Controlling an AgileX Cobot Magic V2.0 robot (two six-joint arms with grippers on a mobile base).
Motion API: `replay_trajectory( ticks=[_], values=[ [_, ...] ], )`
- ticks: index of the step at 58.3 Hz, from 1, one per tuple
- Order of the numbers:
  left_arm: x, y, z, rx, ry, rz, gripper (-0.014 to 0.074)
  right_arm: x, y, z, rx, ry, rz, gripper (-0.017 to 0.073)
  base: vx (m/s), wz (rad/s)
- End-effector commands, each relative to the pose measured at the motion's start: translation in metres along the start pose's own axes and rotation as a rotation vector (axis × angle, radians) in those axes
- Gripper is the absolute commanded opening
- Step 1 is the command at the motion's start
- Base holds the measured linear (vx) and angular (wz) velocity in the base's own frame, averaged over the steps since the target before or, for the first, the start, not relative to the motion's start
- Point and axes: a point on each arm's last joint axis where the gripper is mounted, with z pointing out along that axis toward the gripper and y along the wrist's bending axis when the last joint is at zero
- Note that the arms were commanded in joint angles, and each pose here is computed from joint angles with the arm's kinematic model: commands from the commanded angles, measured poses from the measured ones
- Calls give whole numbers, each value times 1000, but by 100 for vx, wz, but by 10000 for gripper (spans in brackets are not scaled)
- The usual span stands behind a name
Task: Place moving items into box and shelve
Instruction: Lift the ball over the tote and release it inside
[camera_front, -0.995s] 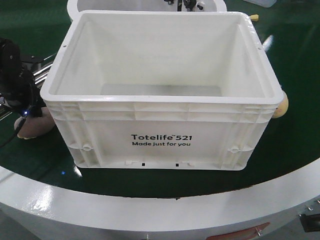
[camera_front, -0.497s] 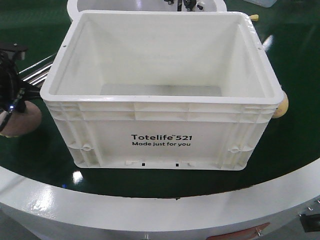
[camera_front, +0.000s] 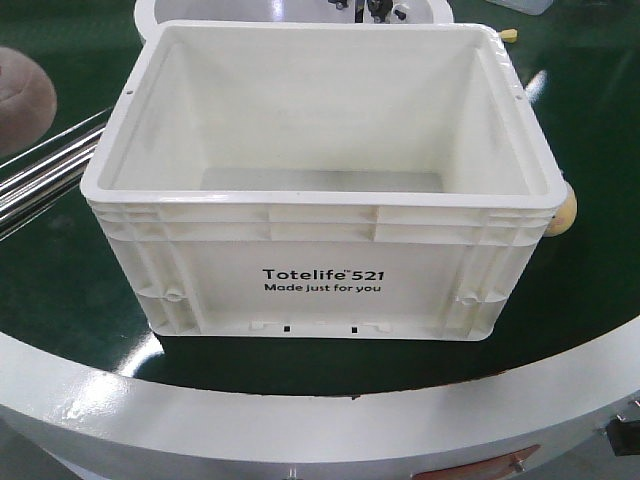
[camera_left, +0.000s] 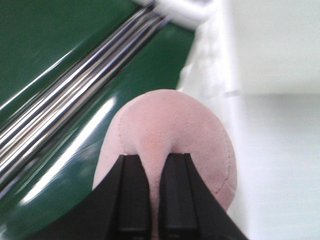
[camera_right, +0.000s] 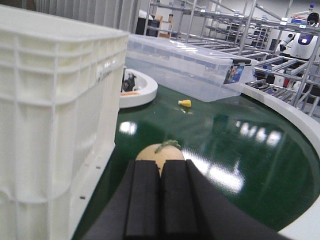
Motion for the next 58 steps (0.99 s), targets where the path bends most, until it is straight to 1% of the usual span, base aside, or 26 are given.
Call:
replay_trajectory(
  ticks=[1, 3, 7, 10, 11, 12, 13, 15, 16, 18, 22, 31, 34, 40, 43, 47, 52, 58],
  values=[
    [-15, -19, -27, 172, -193, 6, -7, -8, -4, -1, 38, -100, 64, -8, 0, 0],
    [-16, -25, -29, 236, -210, -2, -7, -8, -4, -1, 39, -103, 86, -8, 0, 0],
    [-19, -35, -29, 363, -230, -28, -5, -8, -4, -1, 40, -106, 110, -8, 0, 0],
    [-22, -42, -29, 453, -243, -38, -5, -8, -4, -1, 40, -107, 122, -8, 0, 0],
    [-23, -45, -28, 483, -247, -48, -5, -8, -4, -1, 41, -108, 124, -8, 0, 0],
    [-24, -46, -28, 500, -255, -38, -5, -8, -4, -1, 41, -108, 124, -8, 0, 0],
    [-25, -48, -28, 527, -260, -47, -4, -9, -4, -1, 41, -109, 124, -8, 0, 0],
    [-27, -50, -26, 559, -273, -32, -4, -9, -4, -1, 41, -109, 124, -8, 0, 0],
    [-27, -51, -26, 577, -279, -35, -4, -9, -4, -1, 42, -110, 124, -8, 0, 0],
    [-29, -52, -22, 593, -286, -22, -4, -9, -4, -1, 43, -112, 124, -8, 0, 0],
    [-30, -52, -14, 604, -278, -17, -4, -9, -4, -1, 43, -113, 124, -8, 0, 0],
    [-30, -52, 13, 608, -201, -18, -3, -9, -4, -1, 43, -113, 124, -8, 0, 0],
    [-28, -58, 23, 626, -170, 1, 3, -9, -4, -1, 42, -112, 124, -8, 0, 0],
    [-22, -74, 38, 668, -130, 69, 31, -9, -4, -1, 43, -113, 124, -8, 0, 0],
    [-19, -81, 46, 684, -112, 91, 56, -9, -4, -1, 43, -113, 124, -8, 0, 0],
    [-16, -88, 57, 693, -92, 108, 113, -9, -4, -1, 43, -113, 124, -8, 0, 0],
    [-17, -87, 65, 674, -97, 95, 209, -10, -5, -1, 47, -121, 124, -8, 0, 0],
    [-23, -84, 67, 629, -151, 78, 370, -12, -6, -1, 58, -144, 124, -8, 0, 0]
  ],
)
